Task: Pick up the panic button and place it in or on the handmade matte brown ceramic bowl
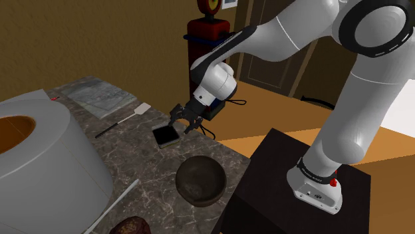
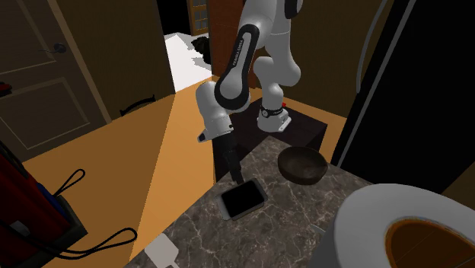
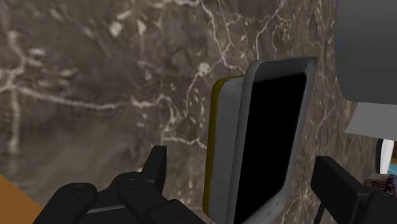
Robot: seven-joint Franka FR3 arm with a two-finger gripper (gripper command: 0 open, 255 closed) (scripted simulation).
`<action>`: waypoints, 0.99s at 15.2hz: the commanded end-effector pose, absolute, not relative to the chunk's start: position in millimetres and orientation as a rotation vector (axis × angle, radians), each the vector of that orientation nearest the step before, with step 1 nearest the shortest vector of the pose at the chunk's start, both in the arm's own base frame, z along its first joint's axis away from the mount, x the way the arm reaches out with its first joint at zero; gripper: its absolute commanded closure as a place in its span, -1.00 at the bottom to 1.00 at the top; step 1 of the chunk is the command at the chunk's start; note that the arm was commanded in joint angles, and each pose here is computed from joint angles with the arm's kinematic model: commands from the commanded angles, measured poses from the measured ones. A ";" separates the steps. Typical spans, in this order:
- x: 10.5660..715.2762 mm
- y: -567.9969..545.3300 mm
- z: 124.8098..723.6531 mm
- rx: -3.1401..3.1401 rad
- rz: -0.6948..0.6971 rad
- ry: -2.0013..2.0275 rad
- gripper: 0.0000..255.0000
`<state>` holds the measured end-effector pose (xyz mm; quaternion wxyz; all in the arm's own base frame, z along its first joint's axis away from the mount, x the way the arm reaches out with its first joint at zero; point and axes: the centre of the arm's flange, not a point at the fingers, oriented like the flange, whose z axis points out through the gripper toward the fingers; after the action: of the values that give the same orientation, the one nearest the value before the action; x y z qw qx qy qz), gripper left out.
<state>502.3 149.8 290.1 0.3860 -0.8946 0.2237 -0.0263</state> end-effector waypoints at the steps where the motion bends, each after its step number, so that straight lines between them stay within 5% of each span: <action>1: 502.5 150.0 289.8 -2.278 -0.067 0.570 -1.00; 3: 502.5 150.0 289.8 -2.278 -0.067 0.570 -1.00; 4: 502.5 150.0 289.8 -2.278 -0.067 0.570 1.00; 15: 502.5 150.0 300.4 -2.278 -0.067 0.570 1.00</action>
<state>502.9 150.0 296.7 0.3863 -0.8945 0.2236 -0.0268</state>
